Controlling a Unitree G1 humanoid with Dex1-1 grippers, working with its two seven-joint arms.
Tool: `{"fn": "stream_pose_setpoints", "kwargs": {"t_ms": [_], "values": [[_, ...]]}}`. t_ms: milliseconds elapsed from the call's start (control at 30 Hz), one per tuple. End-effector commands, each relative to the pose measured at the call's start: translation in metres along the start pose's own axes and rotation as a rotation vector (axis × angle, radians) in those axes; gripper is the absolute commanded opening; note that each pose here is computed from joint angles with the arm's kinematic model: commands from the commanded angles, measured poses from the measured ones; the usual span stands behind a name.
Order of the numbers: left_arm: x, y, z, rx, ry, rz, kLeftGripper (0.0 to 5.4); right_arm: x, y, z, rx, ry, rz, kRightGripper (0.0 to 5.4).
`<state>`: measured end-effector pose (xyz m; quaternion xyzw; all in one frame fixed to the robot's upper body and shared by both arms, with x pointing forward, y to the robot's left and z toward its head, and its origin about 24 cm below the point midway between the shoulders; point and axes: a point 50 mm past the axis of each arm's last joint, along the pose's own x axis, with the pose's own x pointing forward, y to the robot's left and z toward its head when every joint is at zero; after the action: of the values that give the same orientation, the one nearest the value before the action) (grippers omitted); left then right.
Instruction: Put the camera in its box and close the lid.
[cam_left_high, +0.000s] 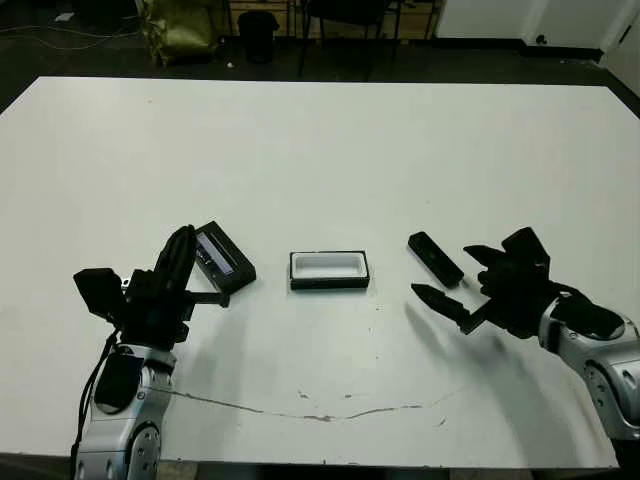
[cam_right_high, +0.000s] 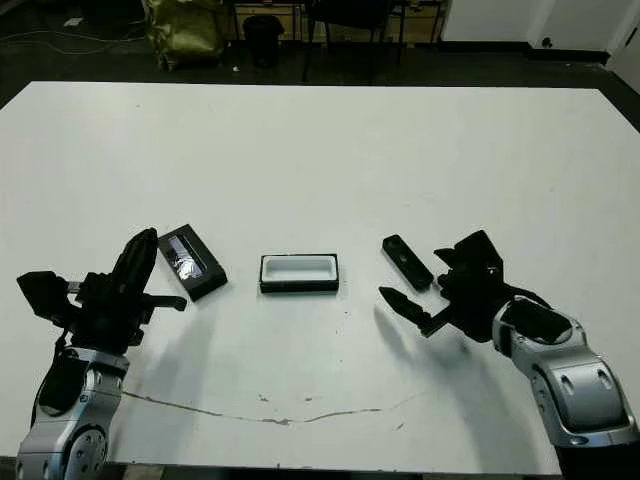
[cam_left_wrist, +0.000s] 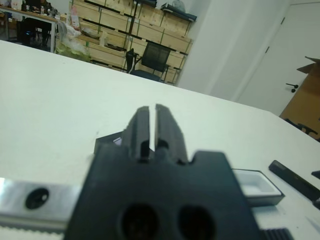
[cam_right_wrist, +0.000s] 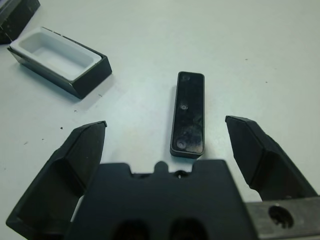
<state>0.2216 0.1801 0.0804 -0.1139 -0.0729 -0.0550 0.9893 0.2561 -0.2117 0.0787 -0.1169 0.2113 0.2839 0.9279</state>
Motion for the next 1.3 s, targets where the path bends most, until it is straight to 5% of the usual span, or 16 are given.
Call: {"fn": "stream_pose_setpoints", "kwargs": {"t_ms": [33, 600, 1300], "values": [[-0.003, 0.003, -0.004, 0.008, 0.028, 0.011, 0.0, 0.001, -0.002, -0.007, -0.003, 0.034, -0.013, 5.39], [-0.003, 0.003, -0.005, -0.001, 0.03, 0.003, 0.0, 0.007, -0.012, -0.019, 0.027, 0.063, -0.055, 5.39], [-0.004, 0.003, -0.005, -0.004, 0.027, 0.007, 0.0, 0.019, 0.002, -0.03, 0.003, 0.108, -0.04, 5.39]]}}
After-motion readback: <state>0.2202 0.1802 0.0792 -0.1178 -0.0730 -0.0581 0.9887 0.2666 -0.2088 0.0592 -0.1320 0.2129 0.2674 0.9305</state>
